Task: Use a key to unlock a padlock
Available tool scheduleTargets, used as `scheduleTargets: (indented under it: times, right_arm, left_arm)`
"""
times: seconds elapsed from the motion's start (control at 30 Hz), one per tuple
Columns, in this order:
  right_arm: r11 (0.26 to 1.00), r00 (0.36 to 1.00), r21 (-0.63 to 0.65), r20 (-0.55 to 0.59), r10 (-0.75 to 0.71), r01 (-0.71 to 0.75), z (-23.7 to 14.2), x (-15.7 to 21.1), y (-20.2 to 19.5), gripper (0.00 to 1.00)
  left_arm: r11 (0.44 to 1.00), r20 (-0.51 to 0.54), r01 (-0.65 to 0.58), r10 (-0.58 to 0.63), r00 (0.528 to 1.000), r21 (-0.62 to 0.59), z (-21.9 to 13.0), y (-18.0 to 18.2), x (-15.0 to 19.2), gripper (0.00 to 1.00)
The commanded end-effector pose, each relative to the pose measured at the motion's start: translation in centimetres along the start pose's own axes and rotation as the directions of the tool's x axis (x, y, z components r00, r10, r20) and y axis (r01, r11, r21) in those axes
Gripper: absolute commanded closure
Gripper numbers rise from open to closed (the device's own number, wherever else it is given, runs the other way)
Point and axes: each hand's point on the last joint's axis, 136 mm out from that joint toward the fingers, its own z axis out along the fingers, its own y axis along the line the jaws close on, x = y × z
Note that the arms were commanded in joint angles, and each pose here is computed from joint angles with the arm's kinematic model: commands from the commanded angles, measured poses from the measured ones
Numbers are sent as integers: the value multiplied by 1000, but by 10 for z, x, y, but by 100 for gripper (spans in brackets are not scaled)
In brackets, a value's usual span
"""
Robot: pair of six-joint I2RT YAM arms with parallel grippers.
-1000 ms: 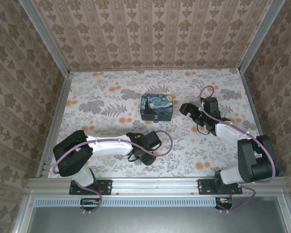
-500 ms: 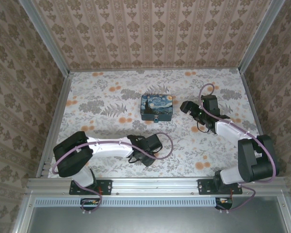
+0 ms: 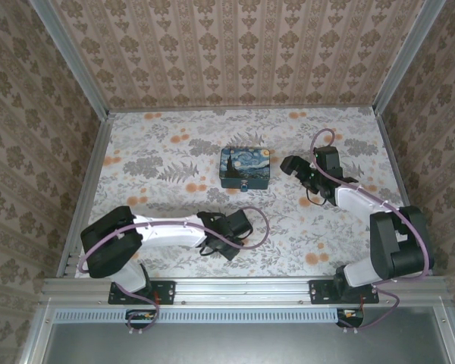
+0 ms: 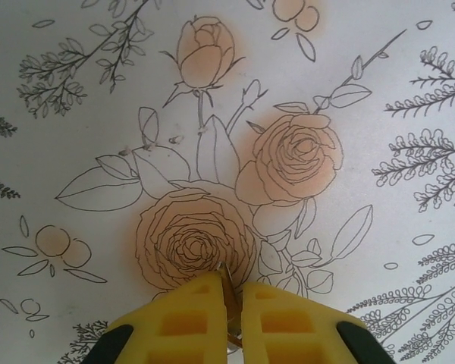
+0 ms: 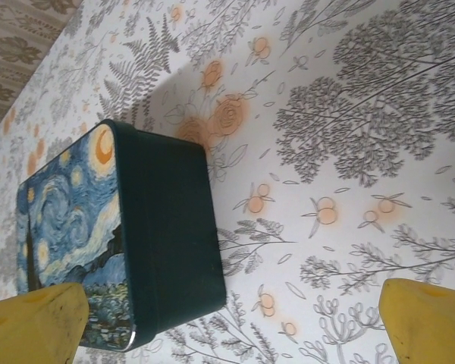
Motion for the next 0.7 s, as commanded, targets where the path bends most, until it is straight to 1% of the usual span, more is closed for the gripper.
scheduleTargets:
  times: [0.0,0.17,0.3,0.5,0.67]
  right_arm:
    - [993,999,-114,-30,20,-23,5,3,25,1]
    - [977,1000,-212,-20,-19,15,4,14,49,0]
    - [961,998,-270,3,-65,63,-1,24,64,0]
    - [923,993,-366,41,-111,118,-7,40,79,2]
    - [858,976,-466,116,-184,217,-17,47,95,5]
  left_arm:
    - [1000,-14,21,-21,1000,-8,6,14,1,100]
    - [997,95,73,-75,993,24,-8,28,-44,100]
    - [989,195,124,-137,971,78,-27,38,-79,100]
    - [967,342,205,-246,907,151,-62,51,-128,100]
    - [949,447,254,-313,838,190,-95,67,-160,100]
